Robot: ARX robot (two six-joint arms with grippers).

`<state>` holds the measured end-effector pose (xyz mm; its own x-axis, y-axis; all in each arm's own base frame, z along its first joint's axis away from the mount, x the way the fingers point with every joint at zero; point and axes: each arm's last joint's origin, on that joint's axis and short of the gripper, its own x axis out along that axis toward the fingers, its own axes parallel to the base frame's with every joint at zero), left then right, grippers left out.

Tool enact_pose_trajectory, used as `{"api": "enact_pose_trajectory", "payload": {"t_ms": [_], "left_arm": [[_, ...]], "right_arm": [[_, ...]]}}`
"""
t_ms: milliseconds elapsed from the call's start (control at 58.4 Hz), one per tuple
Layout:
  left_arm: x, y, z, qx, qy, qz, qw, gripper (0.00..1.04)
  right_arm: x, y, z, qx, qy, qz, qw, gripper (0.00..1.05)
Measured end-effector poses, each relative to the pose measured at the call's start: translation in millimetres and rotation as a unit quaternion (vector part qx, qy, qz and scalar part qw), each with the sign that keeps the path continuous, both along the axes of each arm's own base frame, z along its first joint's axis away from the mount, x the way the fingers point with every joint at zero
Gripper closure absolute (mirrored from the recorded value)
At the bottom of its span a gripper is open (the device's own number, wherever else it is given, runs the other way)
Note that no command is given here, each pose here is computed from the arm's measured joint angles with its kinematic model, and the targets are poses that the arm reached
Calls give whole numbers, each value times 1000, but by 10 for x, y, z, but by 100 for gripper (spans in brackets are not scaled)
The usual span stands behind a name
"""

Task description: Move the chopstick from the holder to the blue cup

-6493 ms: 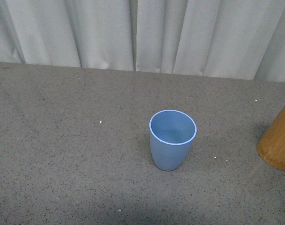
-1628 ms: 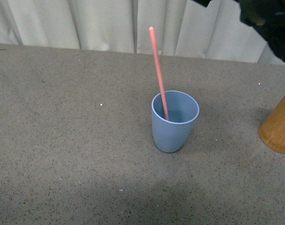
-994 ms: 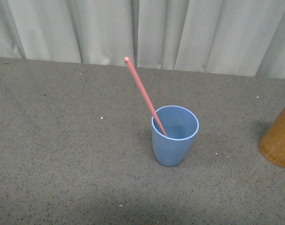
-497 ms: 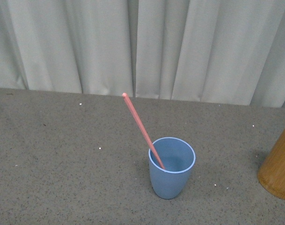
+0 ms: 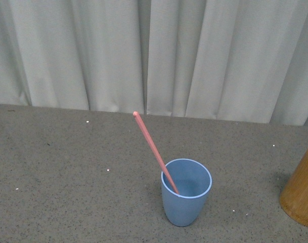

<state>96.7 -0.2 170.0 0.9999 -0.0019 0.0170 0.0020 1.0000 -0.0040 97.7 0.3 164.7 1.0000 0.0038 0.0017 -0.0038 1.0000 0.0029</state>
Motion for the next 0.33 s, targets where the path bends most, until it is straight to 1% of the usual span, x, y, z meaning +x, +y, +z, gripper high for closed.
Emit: {"api": "enact_pose_trajectory", "payload": {"t_ms": [326], "left_arm": [[0,0,0,0,0,0,1000,7]], "right_arm": [[0,0,0,0,0,0,1000,10]]}}
